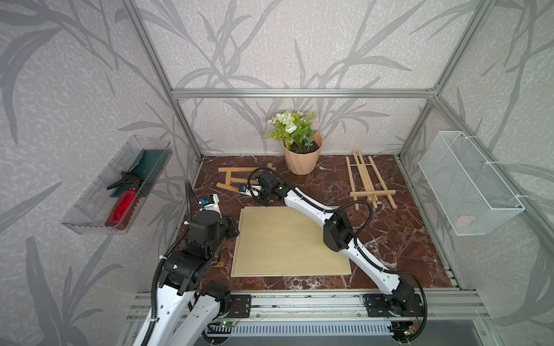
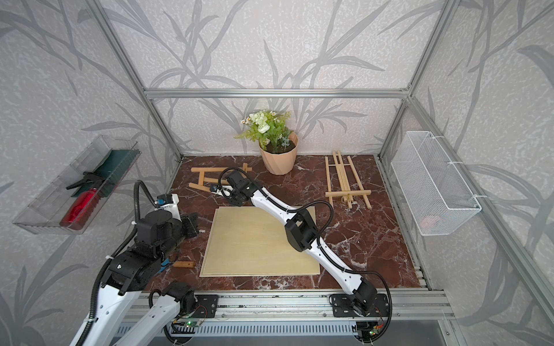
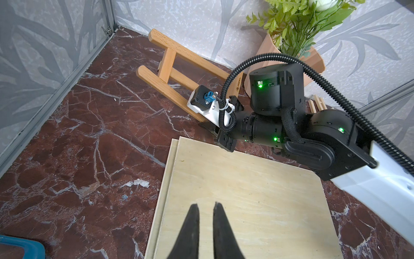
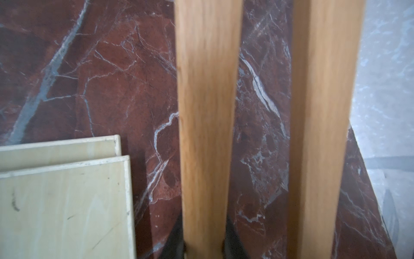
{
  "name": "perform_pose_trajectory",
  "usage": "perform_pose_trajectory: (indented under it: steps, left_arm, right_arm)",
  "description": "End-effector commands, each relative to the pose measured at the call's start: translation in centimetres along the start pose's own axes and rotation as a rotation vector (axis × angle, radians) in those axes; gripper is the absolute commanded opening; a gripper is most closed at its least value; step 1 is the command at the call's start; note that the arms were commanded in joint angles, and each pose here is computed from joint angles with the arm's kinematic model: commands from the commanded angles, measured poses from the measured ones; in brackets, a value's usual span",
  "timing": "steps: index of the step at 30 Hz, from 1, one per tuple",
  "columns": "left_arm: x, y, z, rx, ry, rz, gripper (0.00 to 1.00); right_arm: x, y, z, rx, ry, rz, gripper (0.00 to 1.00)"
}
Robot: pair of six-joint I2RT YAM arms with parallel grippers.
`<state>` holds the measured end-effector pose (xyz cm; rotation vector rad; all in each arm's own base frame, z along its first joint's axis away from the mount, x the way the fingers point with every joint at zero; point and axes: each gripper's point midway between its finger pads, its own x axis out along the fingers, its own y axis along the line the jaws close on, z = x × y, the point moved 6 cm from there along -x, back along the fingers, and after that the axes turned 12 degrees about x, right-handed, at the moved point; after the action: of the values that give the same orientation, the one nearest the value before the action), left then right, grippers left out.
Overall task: Disassemble the easel
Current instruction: Place the easel at the center of the board.
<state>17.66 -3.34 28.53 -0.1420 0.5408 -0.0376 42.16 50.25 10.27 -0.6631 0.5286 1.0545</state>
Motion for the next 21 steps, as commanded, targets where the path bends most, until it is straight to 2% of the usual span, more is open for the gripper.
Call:
perform_pose_trajectory:
  steps: [1,5,8,21]
  left_arm:
    - [0.0,0.1,-0.3,0.009,0.001,-0.001,0.15]
    - [0.0,0.0,-0.3,0.012,0.001,-0.006,0.15]
    - [-0.1,0.0,-0.3,0.013,0.003,-0.007,0.15]
    - [-0.1,-0.1,-0.3,0.015,0.001,-0.01,0.15]
  right_arm:
    - [0.3,-0.6,1.6,-0.041,-0.083,-0.053,0.09]
    - [0.7,-0.9,1.5,-0.031,-0.09,-0.077,0.11]
    - [0.9,-0.8,1.4,-0.028,-0.094,-0.083,0.2]
    - [1.5,-0.3,1.1,-0.049,-0.089,-0.086,0.31]
